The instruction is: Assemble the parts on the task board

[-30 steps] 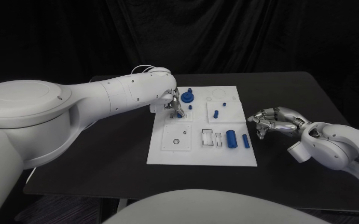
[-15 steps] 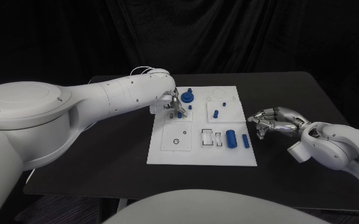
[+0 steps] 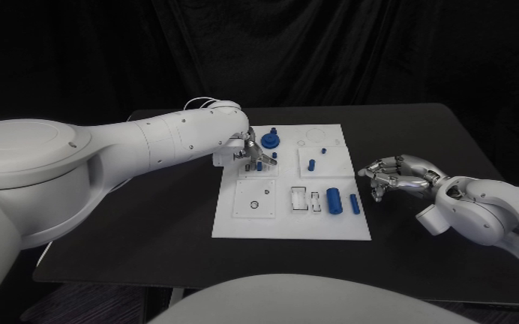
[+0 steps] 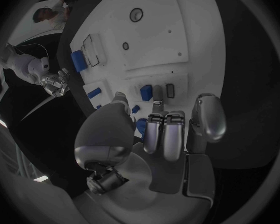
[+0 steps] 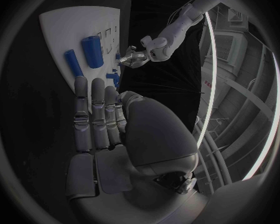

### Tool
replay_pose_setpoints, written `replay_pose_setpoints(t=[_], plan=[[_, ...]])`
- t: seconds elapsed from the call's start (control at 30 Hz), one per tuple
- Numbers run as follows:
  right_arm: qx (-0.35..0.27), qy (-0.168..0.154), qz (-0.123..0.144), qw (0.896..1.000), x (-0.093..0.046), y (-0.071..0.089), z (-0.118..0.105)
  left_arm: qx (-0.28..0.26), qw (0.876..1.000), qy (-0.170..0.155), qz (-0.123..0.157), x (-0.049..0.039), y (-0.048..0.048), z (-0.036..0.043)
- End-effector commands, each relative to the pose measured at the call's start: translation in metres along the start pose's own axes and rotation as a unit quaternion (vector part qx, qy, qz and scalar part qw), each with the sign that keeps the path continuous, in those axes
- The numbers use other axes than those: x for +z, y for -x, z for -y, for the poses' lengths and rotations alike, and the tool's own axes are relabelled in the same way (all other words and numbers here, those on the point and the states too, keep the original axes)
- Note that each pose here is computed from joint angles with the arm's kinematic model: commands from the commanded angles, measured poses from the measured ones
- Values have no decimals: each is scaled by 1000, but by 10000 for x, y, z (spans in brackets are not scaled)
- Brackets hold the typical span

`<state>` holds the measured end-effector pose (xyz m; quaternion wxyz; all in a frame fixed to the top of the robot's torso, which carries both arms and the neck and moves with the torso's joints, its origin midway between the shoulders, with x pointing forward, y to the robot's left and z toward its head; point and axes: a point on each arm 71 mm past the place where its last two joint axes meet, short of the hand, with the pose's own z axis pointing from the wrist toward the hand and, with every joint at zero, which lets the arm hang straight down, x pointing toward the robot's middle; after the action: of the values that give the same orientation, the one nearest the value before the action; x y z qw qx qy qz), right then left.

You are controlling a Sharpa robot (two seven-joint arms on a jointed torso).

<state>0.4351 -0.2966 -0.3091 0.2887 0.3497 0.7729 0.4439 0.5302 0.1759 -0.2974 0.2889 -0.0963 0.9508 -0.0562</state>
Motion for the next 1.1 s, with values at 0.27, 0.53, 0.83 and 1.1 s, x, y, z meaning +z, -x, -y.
replay_pose_setpoints(t=[0.27,0.53,0.83,1.1], plan=[[1,-5,-1,1000,-32,20,26,-32,991,-73,103,-232,110,-60],[1,-6,1,1000,-39,35,34,-40,982,-93,160,-509,369,-94],[1,-8,2,1000,-39,39,36,-12,988,-52,145,-548,529,-195],[0,-3,2,1000,-34,29,25,1,991,-23,133,-427,675,-271]])
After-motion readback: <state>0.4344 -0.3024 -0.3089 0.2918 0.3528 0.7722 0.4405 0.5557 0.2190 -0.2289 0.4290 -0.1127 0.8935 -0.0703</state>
